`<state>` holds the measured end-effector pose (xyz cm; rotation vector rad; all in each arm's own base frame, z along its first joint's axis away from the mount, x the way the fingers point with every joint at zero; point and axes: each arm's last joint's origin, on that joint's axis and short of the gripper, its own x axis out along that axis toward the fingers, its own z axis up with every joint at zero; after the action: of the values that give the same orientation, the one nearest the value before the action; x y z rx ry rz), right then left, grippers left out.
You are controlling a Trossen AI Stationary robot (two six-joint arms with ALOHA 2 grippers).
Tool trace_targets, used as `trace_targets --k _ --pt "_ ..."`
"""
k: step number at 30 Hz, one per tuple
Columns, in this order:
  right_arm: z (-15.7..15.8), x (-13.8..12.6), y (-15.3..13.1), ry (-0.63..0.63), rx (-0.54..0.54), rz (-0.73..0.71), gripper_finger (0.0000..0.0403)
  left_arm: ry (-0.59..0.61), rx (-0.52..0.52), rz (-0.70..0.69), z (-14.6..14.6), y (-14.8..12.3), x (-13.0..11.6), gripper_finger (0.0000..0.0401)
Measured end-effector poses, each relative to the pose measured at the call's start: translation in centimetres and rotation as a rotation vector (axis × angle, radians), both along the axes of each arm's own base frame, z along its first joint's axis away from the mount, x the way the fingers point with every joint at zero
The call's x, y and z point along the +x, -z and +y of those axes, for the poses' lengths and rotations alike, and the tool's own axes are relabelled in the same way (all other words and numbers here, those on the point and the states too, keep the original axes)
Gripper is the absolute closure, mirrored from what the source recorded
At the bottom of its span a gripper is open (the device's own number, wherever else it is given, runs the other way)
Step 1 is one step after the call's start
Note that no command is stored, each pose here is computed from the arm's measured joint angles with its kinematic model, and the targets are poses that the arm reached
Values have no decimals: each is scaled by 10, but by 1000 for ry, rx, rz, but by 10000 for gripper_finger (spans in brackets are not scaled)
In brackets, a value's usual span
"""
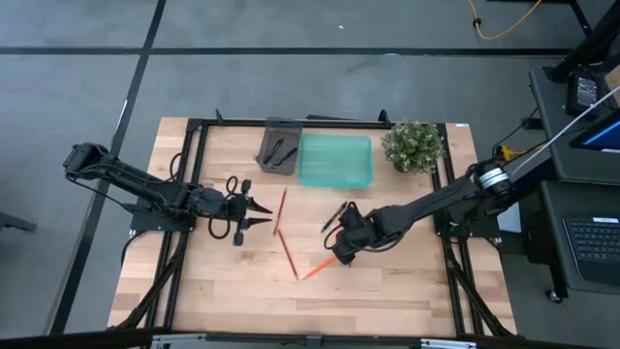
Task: Sort pens & pencils
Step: Put the black pen into the black bin
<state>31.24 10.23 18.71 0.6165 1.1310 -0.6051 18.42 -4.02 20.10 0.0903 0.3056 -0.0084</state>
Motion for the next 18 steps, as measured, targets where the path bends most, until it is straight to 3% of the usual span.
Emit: trace_targets --k 8,18 --pt "2 5 28 126 -2 84 257 58 8 6 -3 0 0 315" --pt "5 11 39 233 30 53 257 114 37 16 -11 1 -3 315"
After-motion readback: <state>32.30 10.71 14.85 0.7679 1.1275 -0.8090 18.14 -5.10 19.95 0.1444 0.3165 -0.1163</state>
